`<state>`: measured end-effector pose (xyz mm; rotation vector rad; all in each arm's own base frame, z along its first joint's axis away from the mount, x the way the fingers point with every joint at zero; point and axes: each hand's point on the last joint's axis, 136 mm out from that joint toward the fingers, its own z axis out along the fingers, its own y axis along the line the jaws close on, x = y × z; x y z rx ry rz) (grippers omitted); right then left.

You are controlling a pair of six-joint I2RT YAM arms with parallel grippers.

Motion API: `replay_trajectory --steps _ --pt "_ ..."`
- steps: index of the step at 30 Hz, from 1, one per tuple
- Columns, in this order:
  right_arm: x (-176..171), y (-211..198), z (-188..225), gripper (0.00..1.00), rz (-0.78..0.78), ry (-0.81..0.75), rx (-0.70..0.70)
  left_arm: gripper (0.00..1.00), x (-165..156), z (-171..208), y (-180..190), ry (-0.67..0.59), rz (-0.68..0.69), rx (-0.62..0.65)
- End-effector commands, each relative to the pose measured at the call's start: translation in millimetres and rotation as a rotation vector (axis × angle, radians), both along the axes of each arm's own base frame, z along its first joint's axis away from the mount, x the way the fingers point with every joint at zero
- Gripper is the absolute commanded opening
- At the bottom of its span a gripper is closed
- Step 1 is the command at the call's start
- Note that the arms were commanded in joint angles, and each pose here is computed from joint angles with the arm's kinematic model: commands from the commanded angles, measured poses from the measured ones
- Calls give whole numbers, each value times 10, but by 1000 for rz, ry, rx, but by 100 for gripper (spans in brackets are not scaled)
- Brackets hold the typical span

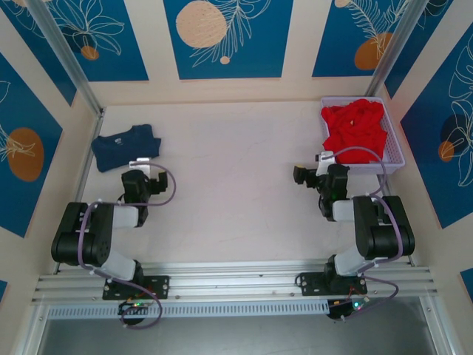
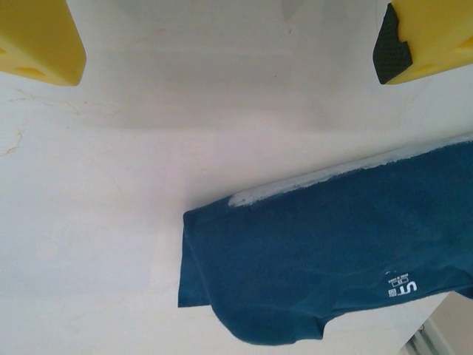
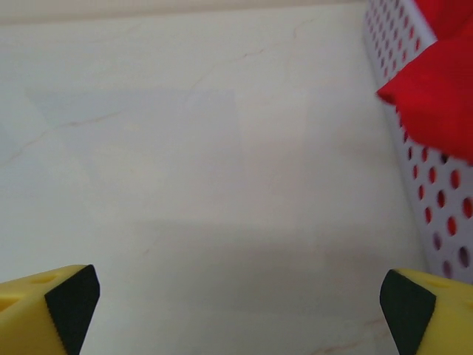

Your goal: Fold the inside-out t-shirt

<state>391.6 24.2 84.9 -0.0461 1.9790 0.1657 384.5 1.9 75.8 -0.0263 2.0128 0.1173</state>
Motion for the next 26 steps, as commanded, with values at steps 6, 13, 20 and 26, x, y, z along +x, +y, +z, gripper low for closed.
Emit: replay_trajectory --steps 6,13,20,26 --pt "41 62 87 99 22 -22 32 100 104 156 -109 -62 -59 4" --pt "45 62 94 99 23 -24 31 100 109 145 -147 -57 -82 3" --pt "45 62 88 99 23 -23 30 100 109 149 -149 -58 -83 3" --pt "43 64 89 99 24 -23 32 100 109 148 -147 -57 -83 3"
